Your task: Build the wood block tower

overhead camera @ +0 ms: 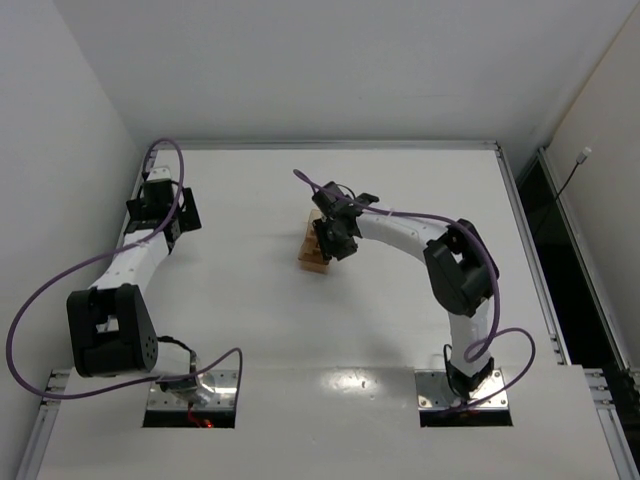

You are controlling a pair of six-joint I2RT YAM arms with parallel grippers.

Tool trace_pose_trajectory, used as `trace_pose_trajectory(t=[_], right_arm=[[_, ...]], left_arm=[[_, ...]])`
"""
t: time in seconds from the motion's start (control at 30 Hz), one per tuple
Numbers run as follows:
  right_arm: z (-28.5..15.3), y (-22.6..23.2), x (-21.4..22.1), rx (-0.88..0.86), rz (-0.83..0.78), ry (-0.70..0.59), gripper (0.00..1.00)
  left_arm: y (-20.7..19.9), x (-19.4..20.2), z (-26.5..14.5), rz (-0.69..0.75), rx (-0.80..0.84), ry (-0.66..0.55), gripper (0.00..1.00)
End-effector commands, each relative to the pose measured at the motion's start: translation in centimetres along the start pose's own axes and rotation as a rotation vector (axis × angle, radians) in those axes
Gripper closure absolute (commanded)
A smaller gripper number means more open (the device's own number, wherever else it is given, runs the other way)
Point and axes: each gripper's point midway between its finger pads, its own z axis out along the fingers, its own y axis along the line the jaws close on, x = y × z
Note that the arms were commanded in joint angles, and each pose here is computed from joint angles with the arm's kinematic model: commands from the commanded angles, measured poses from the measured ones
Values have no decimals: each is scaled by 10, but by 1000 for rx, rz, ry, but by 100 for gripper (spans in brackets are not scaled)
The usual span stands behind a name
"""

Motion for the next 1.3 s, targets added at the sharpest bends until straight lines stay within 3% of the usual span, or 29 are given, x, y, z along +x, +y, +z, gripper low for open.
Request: trace_pose_trajectory(t=[0.0, 0.23, 0.4, 0.53, 0.8, 1.03, 1.27], right_arm=[[0, 6, -15, -17, 81, -15, 66], [11, 2, -19, 13, 130, -1, 81], [5, -20, -24, 59, 150, -20, 84], [-11, -47, -34, 120, 142, -70, 100], [-56, -96, -68, 292, -6, -249, 100], [-98, -112, -103, 496, -253, -519, 100], [-115, -132, -117, 764, -492, -615, 100]], left_arm=[[5, -11, 0, -19, -25, -30, 0], [7, -11, 0, -19, -34, -31, 0], [7, -6, 3, -16, -35, -22, 0], [2, -3, 6, -13, -14, -10, 0], [0, -3, 6, -23, -3, -9, 0], [-3, -5, 4, -26, 17, -16, 0], [-5, -11, 2, -37, 27, -24, 0]])
